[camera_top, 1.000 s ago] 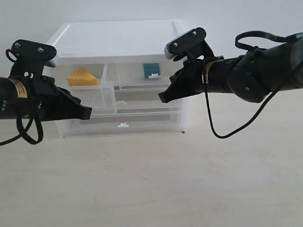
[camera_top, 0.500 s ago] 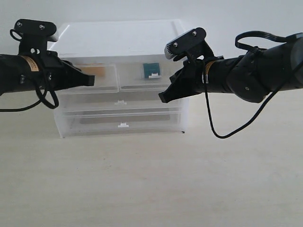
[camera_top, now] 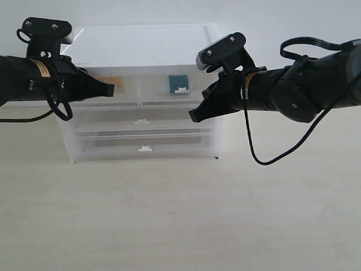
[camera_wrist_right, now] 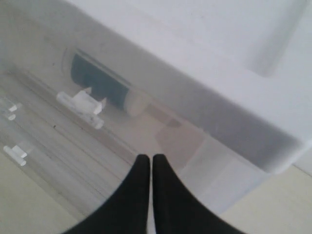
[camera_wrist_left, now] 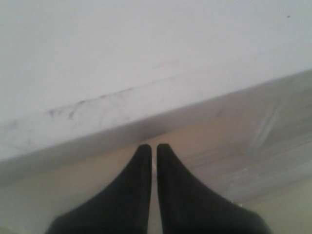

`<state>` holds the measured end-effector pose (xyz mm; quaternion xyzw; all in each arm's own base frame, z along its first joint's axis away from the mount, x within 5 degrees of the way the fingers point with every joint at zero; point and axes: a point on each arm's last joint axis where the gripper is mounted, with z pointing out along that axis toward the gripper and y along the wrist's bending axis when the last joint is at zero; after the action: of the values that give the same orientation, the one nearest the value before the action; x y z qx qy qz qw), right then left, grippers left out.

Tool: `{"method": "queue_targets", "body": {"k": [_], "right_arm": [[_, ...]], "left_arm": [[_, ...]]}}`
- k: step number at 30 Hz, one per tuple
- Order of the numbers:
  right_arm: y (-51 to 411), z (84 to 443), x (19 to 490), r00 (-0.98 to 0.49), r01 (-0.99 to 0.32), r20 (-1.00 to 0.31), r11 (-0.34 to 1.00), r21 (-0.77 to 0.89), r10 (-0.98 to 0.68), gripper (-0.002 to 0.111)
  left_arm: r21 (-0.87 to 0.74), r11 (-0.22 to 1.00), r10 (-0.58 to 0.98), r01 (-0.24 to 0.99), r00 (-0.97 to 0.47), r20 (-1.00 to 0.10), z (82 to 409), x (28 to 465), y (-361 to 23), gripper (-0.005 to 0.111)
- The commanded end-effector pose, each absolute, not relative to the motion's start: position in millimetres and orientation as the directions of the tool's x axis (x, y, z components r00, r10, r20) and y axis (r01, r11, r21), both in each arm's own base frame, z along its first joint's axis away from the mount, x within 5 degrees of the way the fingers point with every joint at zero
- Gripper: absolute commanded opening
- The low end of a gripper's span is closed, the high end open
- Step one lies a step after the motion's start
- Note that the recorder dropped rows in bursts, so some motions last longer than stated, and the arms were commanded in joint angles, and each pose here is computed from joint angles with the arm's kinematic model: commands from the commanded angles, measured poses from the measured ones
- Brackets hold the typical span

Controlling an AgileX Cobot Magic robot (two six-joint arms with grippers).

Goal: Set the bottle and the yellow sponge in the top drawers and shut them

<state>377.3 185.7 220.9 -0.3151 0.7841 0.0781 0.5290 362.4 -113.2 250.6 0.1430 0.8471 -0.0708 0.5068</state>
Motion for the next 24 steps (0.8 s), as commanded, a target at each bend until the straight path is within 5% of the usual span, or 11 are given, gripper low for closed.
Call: {"method": "queue_targets", "body": {"k": [1,9,24], "right_arm": [[182.7,224.3,381.5,-0.230,-0.566,-0.891,0.799,-0.205,-0.391,0.000],[183.1,225.0,381.5,-0.224,-0.567,-0.895,0.799,-0.202,-0.385,0.000],[163.2,276.5,336.7,-0.168,-0.541,-0.934,0.822,-0.179,-0.315,0.000]], "left_arm": [[-0.004,0.946,0.126,0.325,-0.380,-0.916,279.3,334.4,-113.7,0.004],[0.026,0.879,0.069,0.475,-0.073,-0.995,299.5,218.5,-108.2,0.004],[-0.018,0.919,-0.059,0.394,0.092,-0.994,287.8,136.3,-58.0,0.004]]}}
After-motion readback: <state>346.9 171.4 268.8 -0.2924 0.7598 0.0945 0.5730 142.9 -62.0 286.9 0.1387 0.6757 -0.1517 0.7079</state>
